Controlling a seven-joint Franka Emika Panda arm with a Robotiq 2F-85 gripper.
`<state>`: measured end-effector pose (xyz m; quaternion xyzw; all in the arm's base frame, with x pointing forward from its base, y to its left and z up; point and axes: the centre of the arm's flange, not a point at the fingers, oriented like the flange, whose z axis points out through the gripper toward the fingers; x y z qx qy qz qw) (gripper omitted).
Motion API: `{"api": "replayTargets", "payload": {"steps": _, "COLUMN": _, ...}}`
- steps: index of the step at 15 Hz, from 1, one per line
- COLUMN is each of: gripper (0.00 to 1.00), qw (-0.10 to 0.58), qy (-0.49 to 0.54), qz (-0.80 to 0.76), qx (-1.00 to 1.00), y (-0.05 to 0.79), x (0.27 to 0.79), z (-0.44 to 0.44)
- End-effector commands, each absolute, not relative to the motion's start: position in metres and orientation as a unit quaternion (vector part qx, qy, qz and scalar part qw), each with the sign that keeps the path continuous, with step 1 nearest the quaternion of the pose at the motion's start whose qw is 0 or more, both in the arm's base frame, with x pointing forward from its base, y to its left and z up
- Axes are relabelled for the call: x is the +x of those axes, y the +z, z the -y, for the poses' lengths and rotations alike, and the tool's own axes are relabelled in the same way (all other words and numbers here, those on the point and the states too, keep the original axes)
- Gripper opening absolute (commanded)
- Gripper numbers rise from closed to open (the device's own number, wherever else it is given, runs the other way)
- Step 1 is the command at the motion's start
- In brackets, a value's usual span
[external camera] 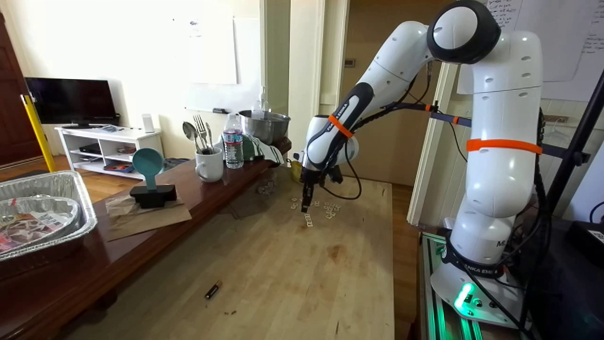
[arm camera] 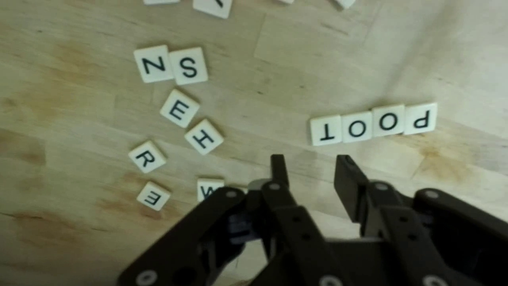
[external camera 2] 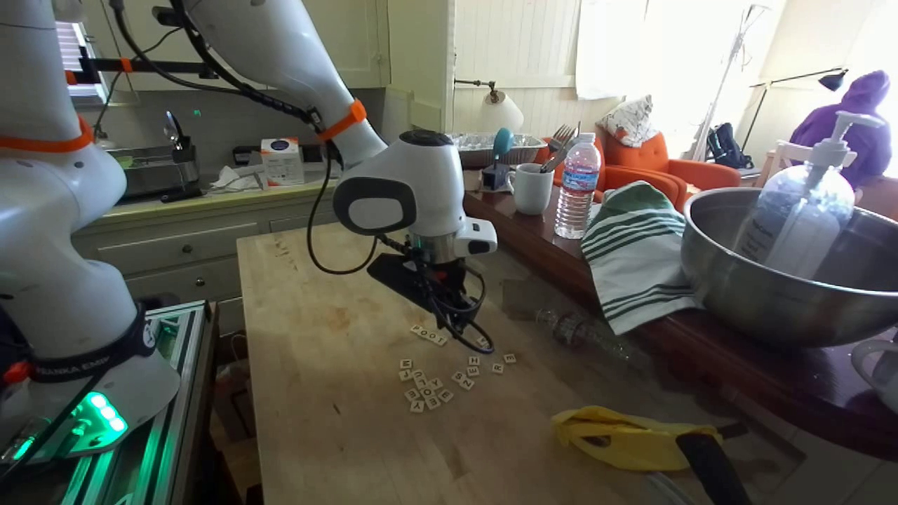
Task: Remove the letter S from the pile of letters on the left
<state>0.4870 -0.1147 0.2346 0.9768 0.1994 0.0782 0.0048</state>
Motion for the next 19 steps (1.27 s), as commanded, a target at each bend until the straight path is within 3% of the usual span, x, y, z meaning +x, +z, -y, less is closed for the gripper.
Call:
{"api": "replayTargets", "payload": {"steps": 1, "gripper": 0.71, "qw": -0.026, "qy": 0.042, "qz": -0.224, "qx": 0.973, "y": 0.233, "x": 0.476, "z": 0.113}}
{"api": "replayTargets", "payload": {"steps": 5, "gripper": 0.99, "qw": -0.036, "qy": 0.029, "qz": -0.246, "qx": 0.968, "y": 0.231, "x": 0.469, "z": 0.111}}
{"api": "replayTargets", "payload": {"steps": 19, "gripper": 1.00, "qw": -0.024, "qy": 0.033, "qz": -0.276, "qx": 0.960, "y": 0.229, "x": 0.470, "z": 0.099}}
